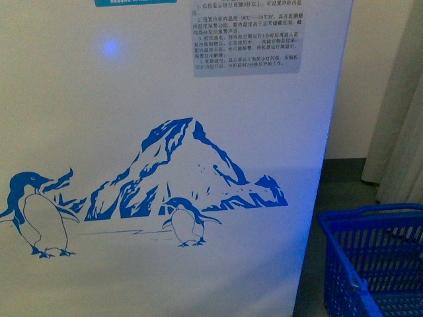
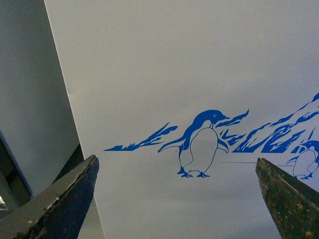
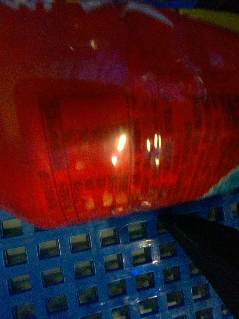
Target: Put drink in fridge
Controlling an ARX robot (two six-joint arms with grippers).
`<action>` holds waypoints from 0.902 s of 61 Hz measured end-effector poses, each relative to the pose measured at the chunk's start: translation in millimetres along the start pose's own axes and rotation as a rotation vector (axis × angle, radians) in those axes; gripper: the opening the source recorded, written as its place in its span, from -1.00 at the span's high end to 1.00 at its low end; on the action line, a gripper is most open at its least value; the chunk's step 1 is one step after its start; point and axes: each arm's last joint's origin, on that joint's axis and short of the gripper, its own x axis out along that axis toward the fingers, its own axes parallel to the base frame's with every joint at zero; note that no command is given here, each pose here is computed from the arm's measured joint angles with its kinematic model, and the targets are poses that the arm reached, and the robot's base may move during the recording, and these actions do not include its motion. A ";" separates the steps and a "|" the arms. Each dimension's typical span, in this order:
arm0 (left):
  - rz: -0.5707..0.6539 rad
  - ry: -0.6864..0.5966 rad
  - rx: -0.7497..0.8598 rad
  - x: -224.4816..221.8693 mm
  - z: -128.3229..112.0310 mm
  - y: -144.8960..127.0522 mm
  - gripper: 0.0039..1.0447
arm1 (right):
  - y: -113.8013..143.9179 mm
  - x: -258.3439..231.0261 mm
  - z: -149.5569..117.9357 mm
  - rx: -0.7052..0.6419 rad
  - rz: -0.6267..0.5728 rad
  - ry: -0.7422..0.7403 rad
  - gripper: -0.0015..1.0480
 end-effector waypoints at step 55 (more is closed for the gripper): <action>0.000 0.000 0.000 0.0 0.0 0.0 -0.85 | 22.4 -257.3 125.6 -0.029 0.113 -0.538 0.28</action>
